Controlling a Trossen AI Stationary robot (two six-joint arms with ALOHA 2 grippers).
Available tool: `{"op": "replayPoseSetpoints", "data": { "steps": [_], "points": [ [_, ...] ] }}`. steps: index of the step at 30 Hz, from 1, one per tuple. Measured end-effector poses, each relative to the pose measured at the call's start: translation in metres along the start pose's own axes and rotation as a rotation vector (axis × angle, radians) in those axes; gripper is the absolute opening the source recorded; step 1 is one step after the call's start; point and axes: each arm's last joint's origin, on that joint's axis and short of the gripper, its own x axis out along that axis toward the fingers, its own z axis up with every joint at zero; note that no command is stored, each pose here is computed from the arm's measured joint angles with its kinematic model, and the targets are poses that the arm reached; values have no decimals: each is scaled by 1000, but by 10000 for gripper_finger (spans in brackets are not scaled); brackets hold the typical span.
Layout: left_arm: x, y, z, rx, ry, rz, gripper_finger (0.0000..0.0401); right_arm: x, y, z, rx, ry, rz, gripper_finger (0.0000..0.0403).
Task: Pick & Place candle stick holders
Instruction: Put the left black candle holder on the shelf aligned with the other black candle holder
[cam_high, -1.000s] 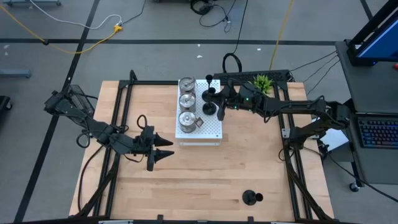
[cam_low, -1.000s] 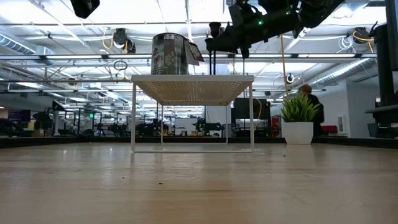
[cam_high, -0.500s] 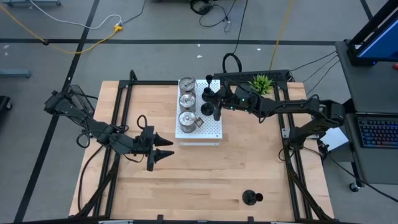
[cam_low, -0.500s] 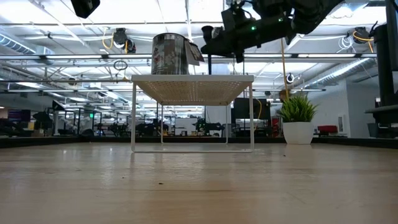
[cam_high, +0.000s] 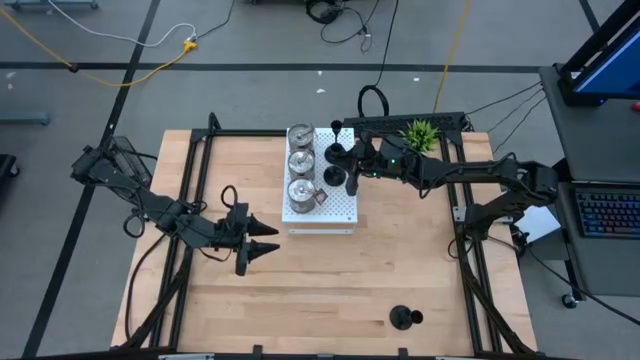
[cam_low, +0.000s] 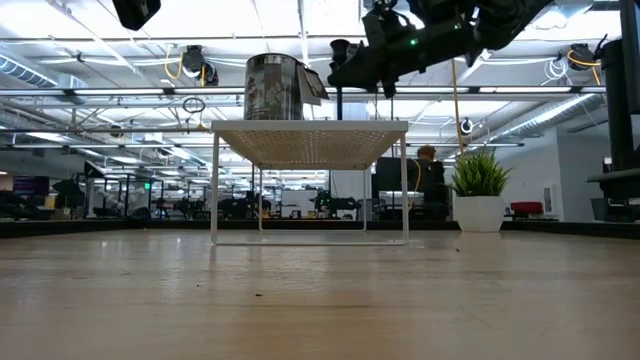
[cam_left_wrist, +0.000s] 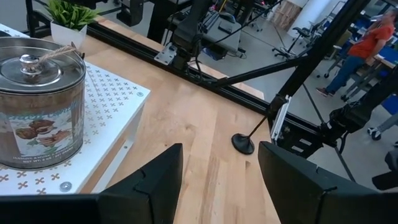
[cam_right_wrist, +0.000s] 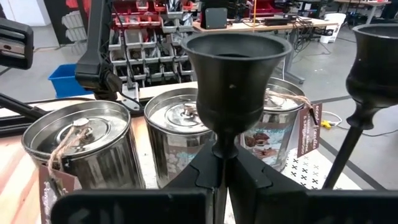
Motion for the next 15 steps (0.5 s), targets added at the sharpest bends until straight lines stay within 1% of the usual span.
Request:
{"op": "replayPoseSetpoints", "data": {
  "steps": [9,15],
  "points": [
    [0,0,0,5,1,1,214,-1,0,0,0,5,-1,11],
    [0,0,0,5,1,1,214,-1,0,-1,24,15,-1,29]
  ]
}}
